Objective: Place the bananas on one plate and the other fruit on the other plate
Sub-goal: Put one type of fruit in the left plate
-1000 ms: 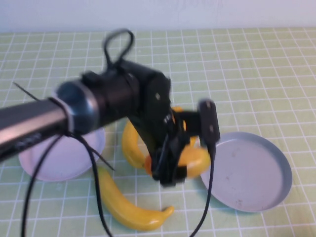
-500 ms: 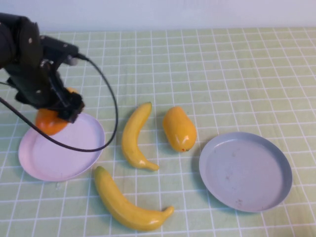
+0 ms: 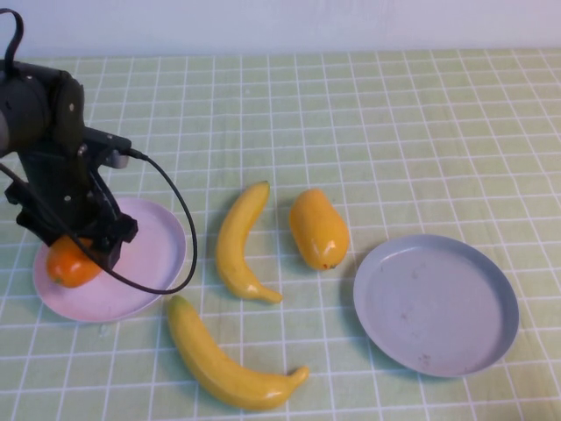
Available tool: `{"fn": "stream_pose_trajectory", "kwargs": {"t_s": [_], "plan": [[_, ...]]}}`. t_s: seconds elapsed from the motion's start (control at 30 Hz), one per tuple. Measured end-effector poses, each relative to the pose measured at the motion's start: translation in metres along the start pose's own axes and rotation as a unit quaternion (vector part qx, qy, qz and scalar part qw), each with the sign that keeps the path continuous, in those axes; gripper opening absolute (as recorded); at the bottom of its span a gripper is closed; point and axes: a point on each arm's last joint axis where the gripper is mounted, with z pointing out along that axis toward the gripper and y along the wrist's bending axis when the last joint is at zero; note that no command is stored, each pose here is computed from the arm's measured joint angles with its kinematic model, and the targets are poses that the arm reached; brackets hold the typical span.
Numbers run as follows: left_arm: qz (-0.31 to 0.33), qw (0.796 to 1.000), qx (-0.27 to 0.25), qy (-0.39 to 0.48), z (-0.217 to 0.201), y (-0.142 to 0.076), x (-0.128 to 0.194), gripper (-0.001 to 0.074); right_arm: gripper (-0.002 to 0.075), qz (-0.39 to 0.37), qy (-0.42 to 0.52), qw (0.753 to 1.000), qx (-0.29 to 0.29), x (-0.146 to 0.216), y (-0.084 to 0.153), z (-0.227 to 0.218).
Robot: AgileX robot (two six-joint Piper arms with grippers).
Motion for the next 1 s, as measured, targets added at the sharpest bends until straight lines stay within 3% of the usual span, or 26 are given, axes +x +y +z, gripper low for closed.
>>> {"fn": "stream_pose_trajectory", "kwargs": {"t_s": [0.2,0.37,0.47,0.57,0.73,0.87,1.0], "plan": [[-0.018,1.0,-0.008,-0.004,-0.003,0.002,0.001,0.0664,-0.0015,0.0,0.0,1.0,0.0,0.0,0.0,0.0],[-0.026,0.999,-0.03,-0.028,-0.023,0.004,0.004,0.0668,-0.0015,0.0,0.0,1.0,0.0,0.0,0.0,0.0],[-0.039,0.997,-0.035,-0.062,-0.041,-0.007,0.004,0.0668,-0.0015,0.0,0.0,1.0,0.0,0.0,0.0,0.0],[-0.041,0.992,-0.015,-0.122,-0.063,-0.035,-0.005,0.0668,-0.0015,0.0,0.0,1.0,0.0,0.0,0.0,0.0],[-0.036,0.976,0.09,-0.195,-0.093,-0.103,-0.032,0.0668,-0.0015,0.001,0.0,1.0,0.0,0.0,0.0,0.0],[-0.024,0.966,0.151,-0.21,-0.099,-0.15,-0.056,0.0668,-0.0015,0.001,0.0,1.0,0.0,0.0,0.0,0.0],[-0.011,0.967,0.168,-0.19,-0.089,-0.185,-0.073,0.0668,-0.0015,0.001,0.0,1.0,0.0,0.0,0.0,0.0]]}}
